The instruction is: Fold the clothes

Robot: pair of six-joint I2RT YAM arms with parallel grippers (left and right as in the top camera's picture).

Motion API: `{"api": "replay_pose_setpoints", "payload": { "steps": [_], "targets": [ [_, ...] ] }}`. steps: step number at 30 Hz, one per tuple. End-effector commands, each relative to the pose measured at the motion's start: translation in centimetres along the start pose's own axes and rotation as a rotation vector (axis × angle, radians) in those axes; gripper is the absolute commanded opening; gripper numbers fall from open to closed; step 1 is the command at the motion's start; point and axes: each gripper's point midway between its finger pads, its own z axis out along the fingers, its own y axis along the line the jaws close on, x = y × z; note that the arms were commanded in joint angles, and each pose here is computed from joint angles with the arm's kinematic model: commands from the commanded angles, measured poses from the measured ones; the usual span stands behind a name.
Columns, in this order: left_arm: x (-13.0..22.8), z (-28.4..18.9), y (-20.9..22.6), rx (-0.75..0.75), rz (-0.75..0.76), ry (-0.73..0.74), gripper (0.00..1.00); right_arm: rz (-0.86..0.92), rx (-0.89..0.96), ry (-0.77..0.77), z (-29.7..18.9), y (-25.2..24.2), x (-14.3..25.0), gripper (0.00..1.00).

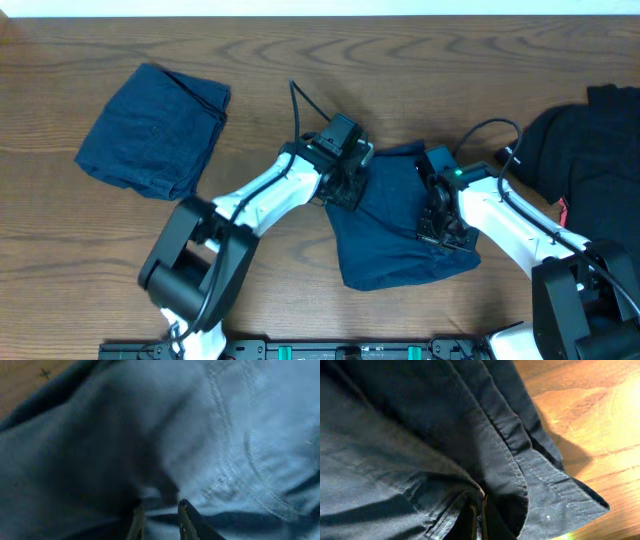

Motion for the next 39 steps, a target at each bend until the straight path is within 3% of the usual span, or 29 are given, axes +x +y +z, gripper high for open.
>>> {"api": "replay_pose_setpoints", "payload": {
  "steps": [1, 4, 10, 12, 14, 18, 24, 26, 35, 39],
  "targets": [
    [0.5, 1.1, 3.5, -0.064, -0.027, 0.024, 0.25, 0.036, 0.086, -0.020, 0.6, -2.1, -0.2, 0.01],
    [-0.1, 0.0, 4.9, -0.064, -0.073, 0.007, 0.27, 0.026, 0.085, -0.011, 0.6, -2.3, -0.2, 0.02],
    [-2.7, -8.1, 4.9, -0.052, -0.121, -0.087, 0.66, -0.159, -0.121, 0.025, -1.6, 0.5, -0.6, 0.15],
    [-2.9, -10.6, 4.1, -0.043, -0.115, -0.119, 0.75, -0.130, -0.161, -0.002, -3.2, 0.2, -1.4, 0.18],
    [-2.6, -12.7, 2.3, 0.021, -0.103, -0.141, 0.77, -0.091, -0.200, -0.047, -4.9, -0.3, -2.4, 0.22],
    [-1.4, -14.5, -2.1, 0.194, -0.104, -0.123, 0.73, -0.050, -0.333, -0.156, -8.0, 0.3, -4.2, 0.24],
    [1.5, -12.0, -6.1, 0.291, -0.055, 0.004, 0.39, -0.144, -0.569, -0.274, -10.6, 5.2, -6.3, 0.02],
    [3.1, -10.2, -6.8, 0.292, -0.042, 0.066, 0.33, -0.159, -0.590, -0.290, -10.1, 6.4, -7.0, 0.01],
    [11.3, -2.2, -5.3, 0.168, -0.088, 0.352, 0.27, -0.186, -0.699, -0.211, -5.6, 11.6, -9.0, 0.01],
    [13.6, -1.2, -4.2, 0.132, -0.138, 0.428, 0.26, -0.084, -0.635, -0.211, -2.2, 11.7, -11.0, 0.01]
  ]
}}
